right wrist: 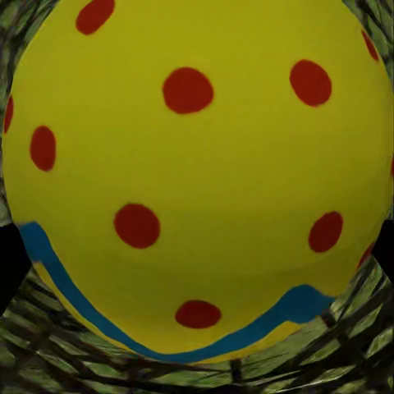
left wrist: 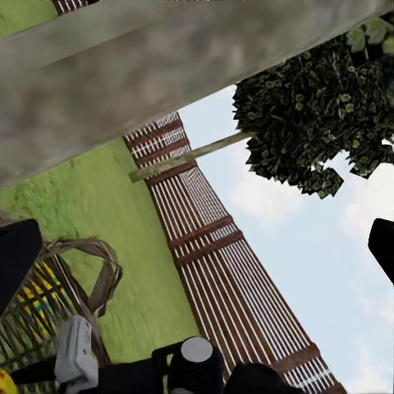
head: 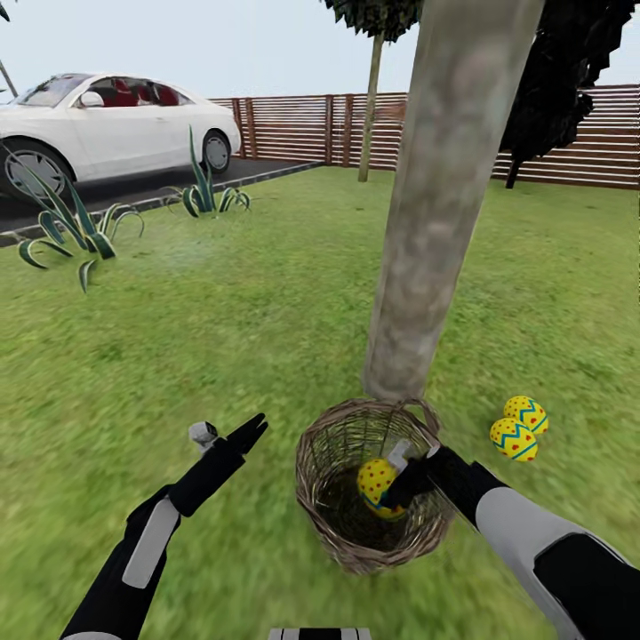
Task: Take the three Easter eggs out of the wicker basket on the lawn in the garden, then place them on the lawn next to a single tree (choose any tree) so that all three eggs are next to the same tree and none are left in the basket.
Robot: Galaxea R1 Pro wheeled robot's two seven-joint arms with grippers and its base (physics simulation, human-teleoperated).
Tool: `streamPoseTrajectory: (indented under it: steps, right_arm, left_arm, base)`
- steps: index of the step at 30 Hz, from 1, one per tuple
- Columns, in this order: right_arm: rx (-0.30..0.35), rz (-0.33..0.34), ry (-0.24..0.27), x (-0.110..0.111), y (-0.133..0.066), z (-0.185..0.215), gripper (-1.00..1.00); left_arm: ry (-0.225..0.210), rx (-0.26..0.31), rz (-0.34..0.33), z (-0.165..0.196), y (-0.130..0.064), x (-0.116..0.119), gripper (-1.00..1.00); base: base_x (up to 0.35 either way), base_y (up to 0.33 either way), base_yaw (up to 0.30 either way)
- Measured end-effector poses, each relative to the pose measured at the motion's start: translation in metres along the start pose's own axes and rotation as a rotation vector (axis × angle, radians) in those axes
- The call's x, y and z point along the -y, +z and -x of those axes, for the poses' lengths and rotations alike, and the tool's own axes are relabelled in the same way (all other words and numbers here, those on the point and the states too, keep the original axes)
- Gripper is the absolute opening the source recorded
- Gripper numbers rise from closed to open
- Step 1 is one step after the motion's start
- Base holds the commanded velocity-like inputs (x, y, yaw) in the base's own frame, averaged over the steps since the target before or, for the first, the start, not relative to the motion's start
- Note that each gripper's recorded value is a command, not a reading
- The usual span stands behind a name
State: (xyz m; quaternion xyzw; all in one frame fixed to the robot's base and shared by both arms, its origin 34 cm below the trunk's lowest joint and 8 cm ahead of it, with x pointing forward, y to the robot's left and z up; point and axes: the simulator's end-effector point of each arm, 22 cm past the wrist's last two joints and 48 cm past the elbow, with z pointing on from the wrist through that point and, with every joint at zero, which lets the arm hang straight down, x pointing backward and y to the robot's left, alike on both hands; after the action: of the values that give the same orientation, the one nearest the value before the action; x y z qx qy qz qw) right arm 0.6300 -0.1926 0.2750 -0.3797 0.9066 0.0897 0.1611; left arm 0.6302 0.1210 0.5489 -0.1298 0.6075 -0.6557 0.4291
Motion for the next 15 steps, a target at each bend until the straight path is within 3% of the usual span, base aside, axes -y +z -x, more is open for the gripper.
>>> streamPoseTrajectory:
  steps: [7,9,12,15]
  right_arm:
    - [0.079,0.154,0.049,0.003,-0.043,0.006,-1.00]
    - [0.146,0.212,0.079,0.003,-0.061,0.022,-1.00]
    - [0.208,0.240,0.126,0.013,-0.083,0.028,-1.00]
    - [0.261,0.342,0.139,0.007,-0.110,0.030,-1.00]
  left_arm:
    - [0.019,0.003,-0.016,0.004,0.002,0.014,1.00]
    - [0.024,0.005,-0.019,0.005,0.003,0.017,1.00]
    - [0.032,0.007,-0.026,0.007,0.004,0.023,1.00]
    - [0.039,0.007,-0.033,0.008,0.005,0.029,1.00]
  base:
    - [0.000,0.000,0.000]
    - [0.000,0.000,0.000]
    - [0.000,0.000,0.000]
    - [0.000,0.000,0.000]
